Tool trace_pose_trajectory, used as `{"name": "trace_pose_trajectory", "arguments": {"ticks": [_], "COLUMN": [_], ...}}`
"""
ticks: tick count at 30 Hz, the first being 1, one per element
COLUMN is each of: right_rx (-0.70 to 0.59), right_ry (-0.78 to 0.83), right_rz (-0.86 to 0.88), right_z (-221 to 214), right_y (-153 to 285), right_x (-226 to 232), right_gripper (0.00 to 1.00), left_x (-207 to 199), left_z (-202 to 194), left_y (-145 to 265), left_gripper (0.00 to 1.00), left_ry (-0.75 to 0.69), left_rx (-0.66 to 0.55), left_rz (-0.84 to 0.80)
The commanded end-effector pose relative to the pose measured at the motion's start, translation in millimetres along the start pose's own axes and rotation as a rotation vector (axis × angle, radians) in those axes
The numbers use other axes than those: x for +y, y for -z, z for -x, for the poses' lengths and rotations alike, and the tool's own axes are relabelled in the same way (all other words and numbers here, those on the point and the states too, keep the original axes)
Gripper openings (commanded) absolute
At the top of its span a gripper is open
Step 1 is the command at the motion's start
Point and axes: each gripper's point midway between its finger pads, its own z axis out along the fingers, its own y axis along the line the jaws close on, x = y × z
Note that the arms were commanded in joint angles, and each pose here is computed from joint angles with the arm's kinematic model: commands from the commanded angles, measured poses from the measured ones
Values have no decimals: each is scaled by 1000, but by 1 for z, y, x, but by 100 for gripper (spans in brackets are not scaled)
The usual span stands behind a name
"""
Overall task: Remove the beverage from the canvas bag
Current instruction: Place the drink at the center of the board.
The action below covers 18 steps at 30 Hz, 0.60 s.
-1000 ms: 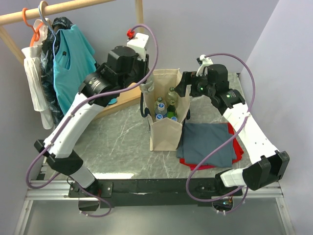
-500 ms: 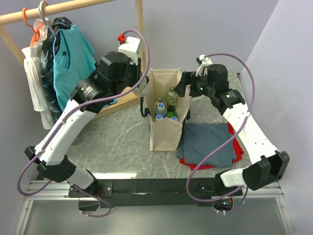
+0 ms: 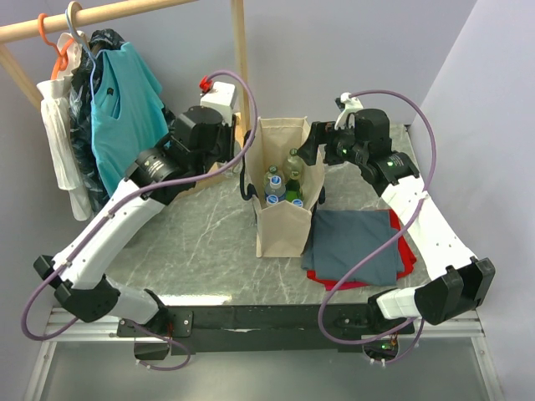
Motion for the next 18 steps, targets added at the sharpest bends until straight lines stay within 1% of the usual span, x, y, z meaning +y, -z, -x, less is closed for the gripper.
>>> {"name": "trace_pose_trajectory", "arguments": {"ticks": [1,5,9,14,15,17,18], "right_rx": [-43,-43,-41,-33,-33,-29,-29], "right_ry": [31,33,30,30,33,32,34], "right_rz": [16,8,12,7,7,3,4], "right_z": [15,14,13,10,10,9,9], "right_y": [5,6,5,3,3,2,1], "right_x": [8,6,6,4,4,3,3], "right_gripper": [100,100,100,100,100,100,100], "left_x": [18,26,25,26,26,31,31], "left_z": [65,53,35,23,15,12,2], "left_y": [37,33,21,13,8,4,0], "left_gripper": [1,1,1,1,1,1,1], "left_ry": [164,155,159,172,169,196,197], "left_rx": [-266,-245,-224,-220,-202,-204,-184], "left_rz": [16,68,82,86,83,86,80]}}
